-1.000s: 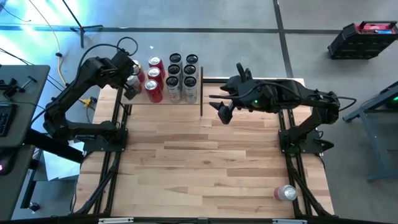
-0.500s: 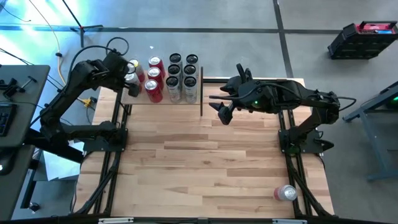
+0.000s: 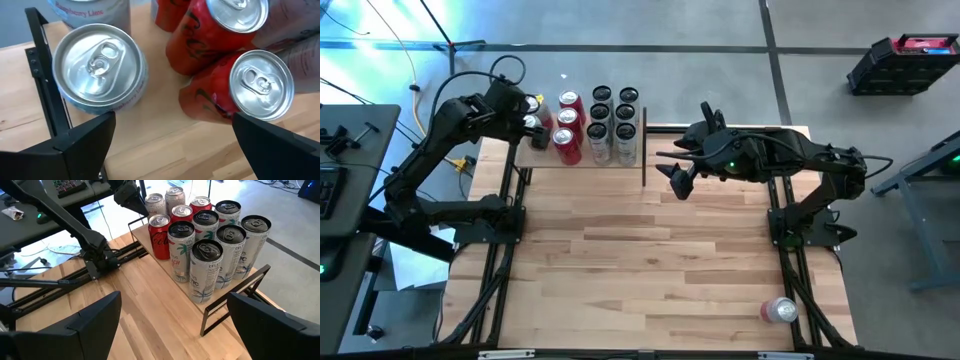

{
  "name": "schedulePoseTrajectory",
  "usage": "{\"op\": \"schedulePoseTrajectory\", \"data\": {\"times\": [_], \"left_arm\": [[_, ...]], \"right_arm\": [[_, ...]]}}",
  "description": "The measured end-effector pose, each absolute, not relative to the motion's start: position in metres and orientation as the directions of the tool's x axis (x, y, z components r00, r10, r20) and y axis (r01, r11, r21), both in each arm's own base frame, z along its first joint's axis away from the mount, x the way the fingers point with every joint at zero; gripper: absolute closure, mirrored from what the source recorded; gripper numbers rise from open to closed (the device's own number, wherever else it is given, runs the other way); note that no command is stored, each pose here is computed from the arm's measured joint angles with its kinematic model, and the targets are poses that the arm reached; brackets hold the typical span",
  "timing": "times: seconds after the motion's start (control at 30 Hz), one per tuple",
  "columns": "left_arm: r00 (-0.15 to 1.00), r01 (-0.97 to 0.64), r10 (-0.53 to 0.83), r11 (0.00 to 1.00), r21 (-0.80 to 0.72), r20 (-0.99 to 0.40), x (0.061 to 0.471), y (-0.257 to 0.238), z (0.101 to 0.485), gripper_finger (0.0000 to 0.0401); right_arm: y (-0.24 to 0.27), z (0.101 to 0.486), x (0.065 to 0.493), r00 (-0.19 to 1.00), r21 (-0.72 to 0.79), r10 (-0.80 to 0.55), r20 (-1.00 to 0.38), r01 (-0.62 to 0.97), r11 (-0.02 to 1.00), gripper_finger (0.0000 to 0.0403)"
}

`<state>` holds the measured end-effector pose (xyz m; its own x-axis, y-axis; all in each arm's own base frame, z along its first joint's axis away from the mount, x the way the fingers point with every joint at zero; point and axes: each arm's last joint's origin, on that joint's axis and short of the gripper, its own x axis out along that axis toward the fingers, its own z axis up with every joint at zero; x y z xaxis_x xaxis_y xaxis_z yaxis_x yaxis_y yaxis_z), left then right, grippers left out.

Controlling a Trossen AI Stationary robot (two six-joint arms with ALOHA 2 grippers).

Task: Place canned beverage on shelf
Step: Put the left pink soda can on the shelf aligned with the other pink soda can

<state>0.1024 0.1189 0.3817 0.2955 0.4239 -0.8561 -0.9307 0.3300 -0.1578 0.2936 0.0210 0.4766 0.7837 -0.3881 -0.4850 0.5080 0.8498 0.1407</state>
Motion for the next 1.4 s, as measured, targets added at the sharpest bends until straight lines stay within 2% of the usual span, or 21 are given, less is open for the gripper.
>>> {"op": "schedulePoseTrajectory", "data": {"times": [0.67,1.4], "left_arm": [[0.154,-0.962,0.524,0.273,-0.006,-0.838,0.098,0.122,0.382,0.0009],[0.100,-0.962,0.521,0.267,0.050,-0.847,0.106,0.133,0.376,0.0009]], "right_arm": [[0.021,0.477,0.294,0.784,0.143,-0.388,-0.485,0.509,0.849,0.0054],[0.021,0.477,0.294,0.784,0.146,-0.387,-0.485,0.509,0.848,0.0054]]}}
